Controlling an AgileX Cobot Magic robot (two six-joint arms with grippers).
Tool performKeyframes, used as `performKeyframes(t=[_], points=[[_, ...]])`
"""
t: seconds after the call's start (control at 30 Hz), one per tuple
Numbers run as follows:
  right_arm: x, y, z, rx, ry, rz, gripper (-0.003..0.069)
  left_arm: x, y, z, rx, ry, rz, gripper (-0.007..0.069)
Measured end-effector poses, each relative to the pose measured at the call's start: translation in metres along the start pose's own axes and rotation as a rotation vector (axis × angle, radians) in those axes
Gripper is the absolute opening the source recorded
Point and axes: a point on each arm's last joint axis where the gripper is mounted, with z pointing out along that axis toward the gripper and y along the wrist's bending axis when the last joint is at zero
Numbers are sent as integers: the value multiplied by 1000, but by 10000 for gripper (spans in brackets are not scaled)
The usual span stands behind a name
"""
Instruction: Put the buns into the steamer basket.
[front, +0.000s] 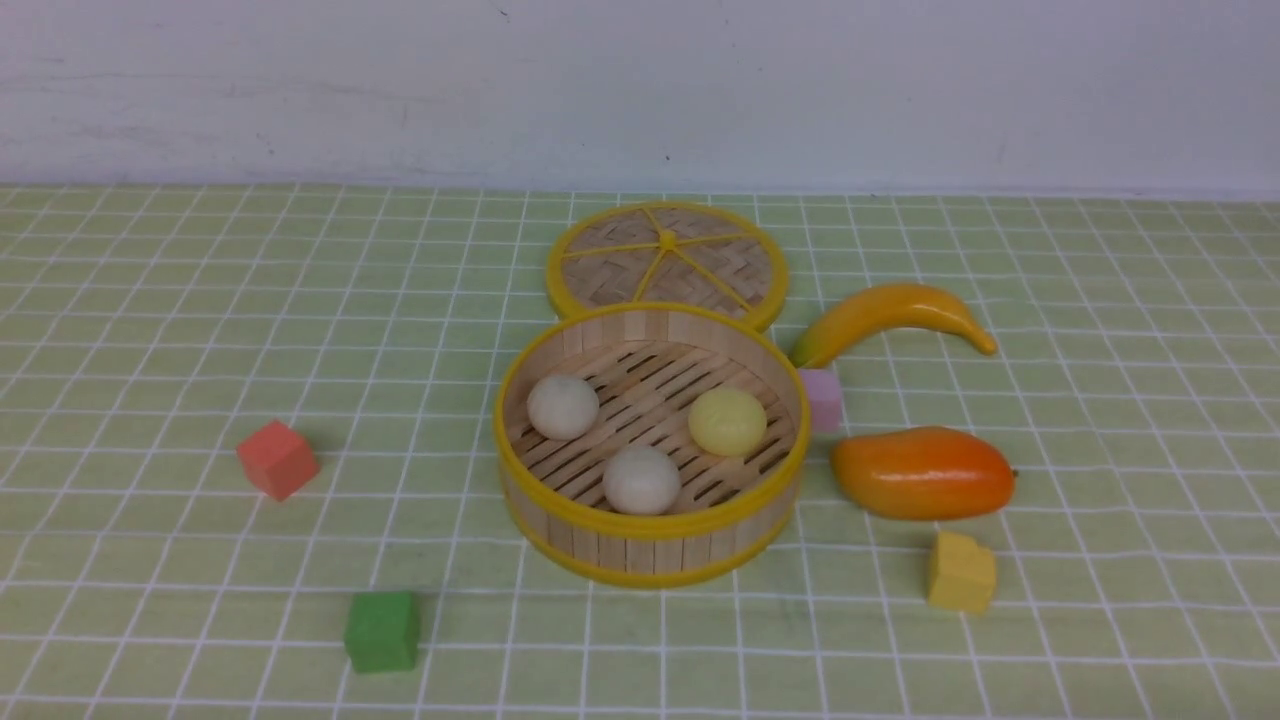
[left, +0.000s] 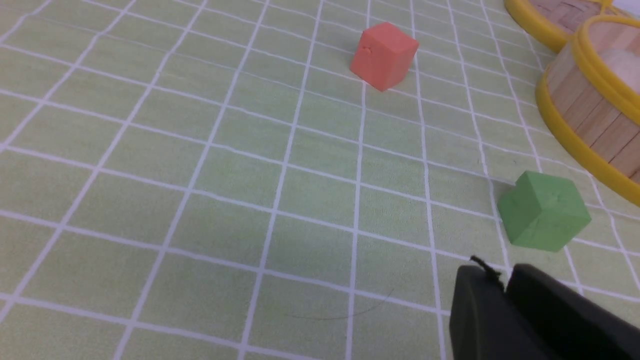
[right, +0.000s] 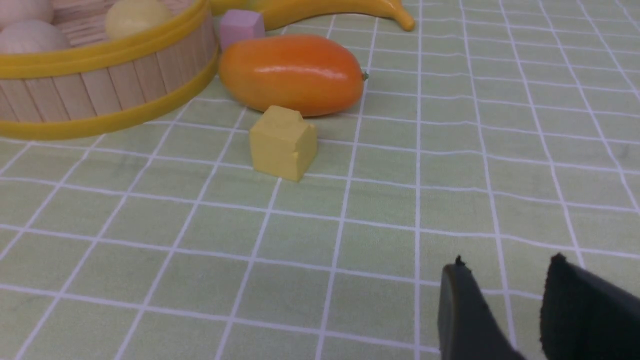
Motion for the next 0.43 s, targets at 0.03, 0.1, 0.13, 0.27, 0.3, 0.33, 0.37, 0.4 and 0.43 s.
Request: performKeyframes(t=[0.03,0.1,0.13,0.27,0.3,0.33,0.37,0.4,0.43], points=[[0,0,0,0,0,0,239,0,0,0,0,0,0,74],[0,0,0,0,0,0,239,0,0,0,0,0,0,76],[0,0,0,0,0,0,239,0,0,0,-3,-1,-1,78],[0,0,0,0,0,0,239,0,1,0,-20,-6,-7,83],[0,0,0,0,0,0,239,0,1,0,-21,-6,-7,85],[0,0,0,0,0,0,239,0,1,0,-22,-7,-8,86],[0,0,0,0,0,0,239,0,1,0,-23,-7,-8,88],[0,0,0,0,0,0,239,0,1,0,-24,-7,-8,89],[0,0,0,0,0,0,239,0,1,0,-24,-7,-8,90]])
